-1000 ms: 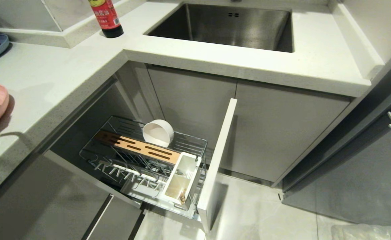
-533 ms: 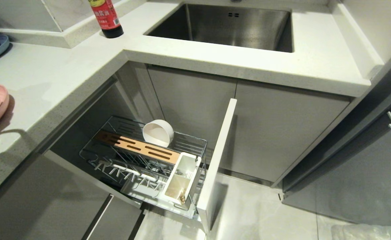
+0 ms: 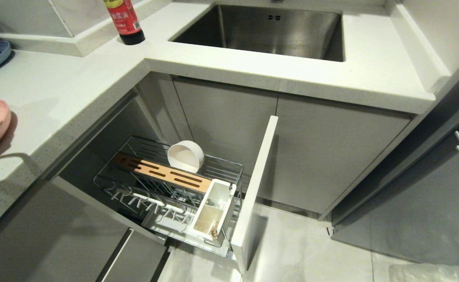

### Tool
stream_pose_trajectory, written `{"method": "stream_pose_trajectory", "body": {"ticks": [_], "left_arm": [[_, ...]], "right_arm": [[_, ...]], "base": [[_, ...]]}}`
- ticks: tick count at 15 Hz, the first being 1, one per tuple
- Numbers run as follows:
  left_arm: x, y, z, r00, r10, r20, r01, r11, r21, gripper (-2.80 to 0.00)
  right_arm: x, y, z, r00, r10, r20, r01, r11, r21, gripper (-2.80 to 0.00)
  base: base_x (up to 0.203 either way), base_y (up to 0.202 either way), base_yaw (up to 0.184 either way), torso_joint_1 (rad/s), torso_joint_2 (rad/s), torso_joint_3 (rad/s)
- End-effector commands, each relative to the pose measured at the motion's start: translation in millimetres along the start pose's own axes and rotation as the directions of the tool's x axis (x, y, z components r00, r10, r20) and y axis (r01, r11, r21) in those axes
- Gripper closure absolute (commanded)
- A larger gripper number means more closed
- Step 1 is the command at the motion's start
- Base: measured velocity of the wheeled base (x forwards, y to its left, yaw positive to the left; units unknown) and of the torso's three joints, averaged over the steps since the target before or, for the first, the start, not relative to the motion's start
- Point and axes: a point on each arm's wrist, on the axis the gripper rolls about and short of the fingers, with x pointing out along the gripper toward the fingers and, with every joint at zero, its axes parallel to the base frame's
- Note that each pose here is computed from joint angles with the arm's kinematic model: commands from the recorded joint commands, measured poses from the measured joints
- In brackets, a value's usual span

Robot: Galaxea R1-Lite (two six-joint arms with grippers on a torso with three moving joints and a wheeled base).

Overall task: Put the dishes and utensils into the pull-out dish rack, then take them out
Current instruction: Pick up the chopsticks and place it in the cupboard

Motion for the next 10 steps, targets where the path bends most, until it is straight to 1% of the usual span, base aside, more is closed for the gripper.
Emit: {"method": "stream_pose_trajectory", "body": {"ticks": [1, 3, 5, 6, 8, 9, 10], "left_arm": [[-6, 2.6, -1, 1.000, -0.004, 0.009, 0.004, 1.000, -0.007, 0.00], [-18, 5.8, 0, 0.999, -0.027, 0.035, 0.027, 1.000, -0.015, 0.00], [-35, 10.5, 1, 0.995, -0.065, 0.078, 0.067, 0.997, -0.026, 0.00], [-46, 13.2, 1, 0.989, -0.095, 0.111, 0.099, 0.995, -0.033, 0.00], [-68, 18.1, 0, 0.971, -0.161, 0.177, 0.171, 0.985, -0.039, 0.00], [-83, 20.9, -2, 0.956, -0.212, 0.205, 0.223, 0.974, -0.032, 0.00], [-97, 23.4, -7, 0.940, -0.267, 0.213, 0.276, 0.961, -0.014, 0.00]], "right_arm": [[0, 0, 0, 1.000, 0.000, -0.001, 0.000, 1.000, 0.000, 0.00], [0, 0, 0, 1.000, 0.001, 0.000, -0.001, 1.000, 0.000, 0.00], [0, 0, 0, 1.000, 0.000, 0.000, 0.000, 1.000, 0.000, 0.00], [0, 0, 0, 1.000, 0.000, -0.001, 0.000, 1.000, 0.000, 0.00], [0, 0, 0, 1.000, 0.001, -0.001, -0.001, 1.000, 0.000, 0.00], [0, 0, 0, 1.000, 0.001, -0.001, -0.001, 1.000, 0.000, 0.00], [0, 0, 0, 1.000, 0.000, 0.000, 0.000, 1.000, 0.000, 0.00]], "base": [[0.000, 0.000, 0.000, 0.000, 0.00, 0.000], [0.000, 0.000, 0.000, 0.000, 0.00, 0.000], [0.000, 0.000, 0.000, 0.000, 0.00, 0.000], [0.000, 0.000, 0.000, 0.000, 0.00, 0.000], [0.000, 0.000, 0.000, 0.000, 0.00, 0.000], [0.000, 0.000, 0.000, 0.000, 0.00, 0.000], [0.000, 0.000, 0.000, 0.000, 0.00, 0.000]]}}
